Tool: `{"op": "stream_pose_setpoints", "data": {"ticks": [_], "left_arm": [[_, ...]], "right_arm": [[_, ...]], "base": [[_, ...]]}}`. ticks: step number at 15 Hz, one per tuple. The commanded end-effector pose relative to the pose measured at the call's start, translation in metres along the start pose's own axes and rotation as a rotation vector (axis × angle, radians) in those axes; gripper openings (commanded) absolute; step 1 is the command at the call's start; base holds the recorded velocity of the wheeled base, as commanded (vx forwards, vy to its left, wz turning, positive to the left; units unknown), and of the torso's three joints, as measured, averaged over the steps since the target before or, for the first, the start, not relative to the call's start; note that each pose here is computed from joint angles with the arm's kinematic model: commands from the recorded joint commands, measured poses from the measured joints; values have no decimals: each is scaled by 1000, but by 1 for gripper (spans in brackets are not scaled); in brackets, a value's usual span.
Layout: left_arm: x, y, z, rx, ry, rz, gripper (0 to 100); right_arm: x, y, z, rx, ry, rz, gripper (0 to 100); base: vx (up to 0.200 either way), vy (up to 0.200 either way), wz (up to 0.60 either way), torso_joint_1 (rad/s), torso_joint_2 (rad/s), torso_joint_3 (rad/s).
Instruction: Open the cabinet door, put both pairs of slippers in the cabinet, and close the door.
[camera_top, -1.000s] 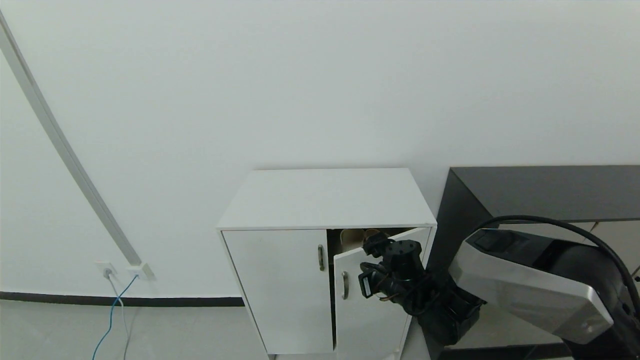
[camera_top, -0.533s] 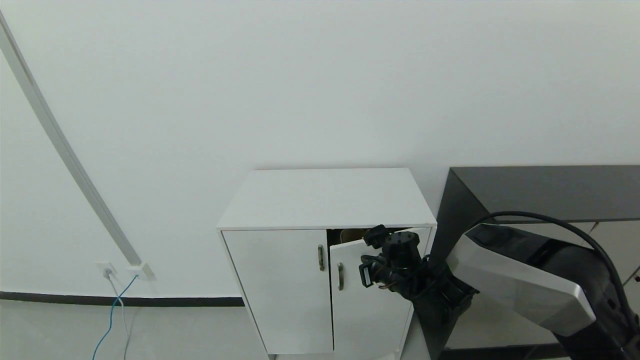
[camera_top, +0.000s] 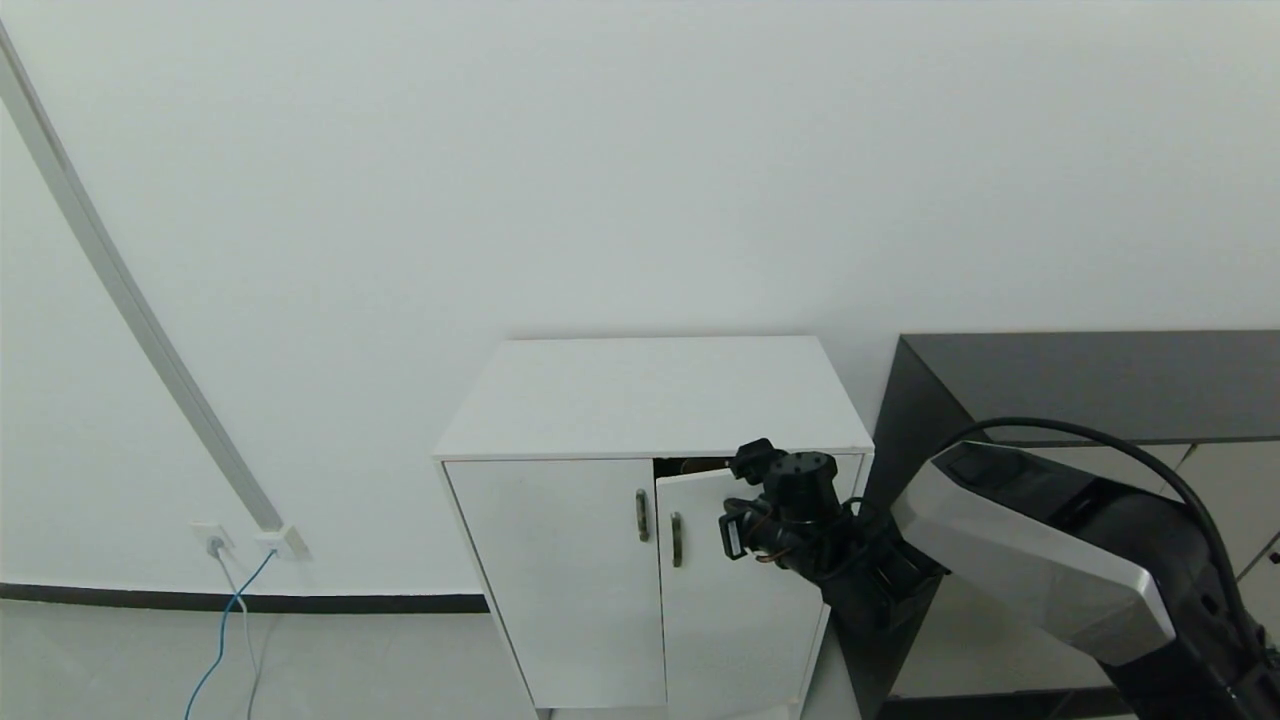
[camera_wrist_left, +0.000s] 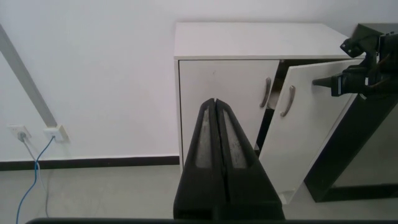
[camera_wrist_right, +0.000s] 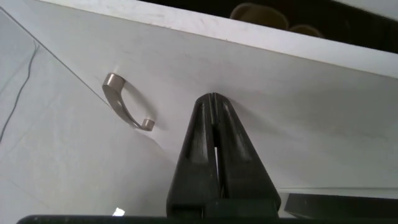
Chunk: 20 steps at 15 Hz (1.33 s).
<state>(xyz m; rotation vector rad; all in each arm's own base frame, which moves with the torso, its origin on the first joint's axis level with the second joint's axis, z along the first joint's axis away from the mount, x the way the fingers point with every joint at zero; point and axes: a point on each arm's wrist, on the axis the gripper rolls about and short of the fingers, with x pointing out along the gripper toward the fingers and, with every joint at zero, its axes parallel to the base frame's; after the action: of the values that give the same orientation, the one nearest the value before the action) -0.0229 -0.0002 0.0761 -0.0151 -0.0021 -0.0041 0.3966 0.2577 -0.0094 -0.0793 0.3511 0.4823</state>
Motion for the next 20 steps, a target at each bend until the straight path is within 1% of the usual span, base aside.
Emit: {"op": "stream_pose_setpoints", "data": {"ticks": [1, 3, 5, 12, 20], "left_arm": [[0, 0, 0, 0, 1, -1, 0], [0, 0, 0, 0, 1, -1, 0], [0, 0, 0, 0, 1, -1, 0], [0, 0, 0, 0, 1, -1, 0], [0, 0, 0, 0, 1, -1, 0]], "right_arm": [[3, -4, -1, 3, -3, -8, 0], [4, -8, 2, 7, -13, -16, 0], [6, -12, 2, 9, -4, -25, 0], [10, -24, 9, 20, -31, -47, 0], [11, -25, 11, 21, -39, -50, 0]], "base": [[0, 0, 0, 0, 0, 0], [0, 0, 0, 0, 0, 0], [0, 0, 0, 0, 0, 0], [0, 0, 0, 0, 0, 0], [0, 0, 0, 0, 0, 0]]}}
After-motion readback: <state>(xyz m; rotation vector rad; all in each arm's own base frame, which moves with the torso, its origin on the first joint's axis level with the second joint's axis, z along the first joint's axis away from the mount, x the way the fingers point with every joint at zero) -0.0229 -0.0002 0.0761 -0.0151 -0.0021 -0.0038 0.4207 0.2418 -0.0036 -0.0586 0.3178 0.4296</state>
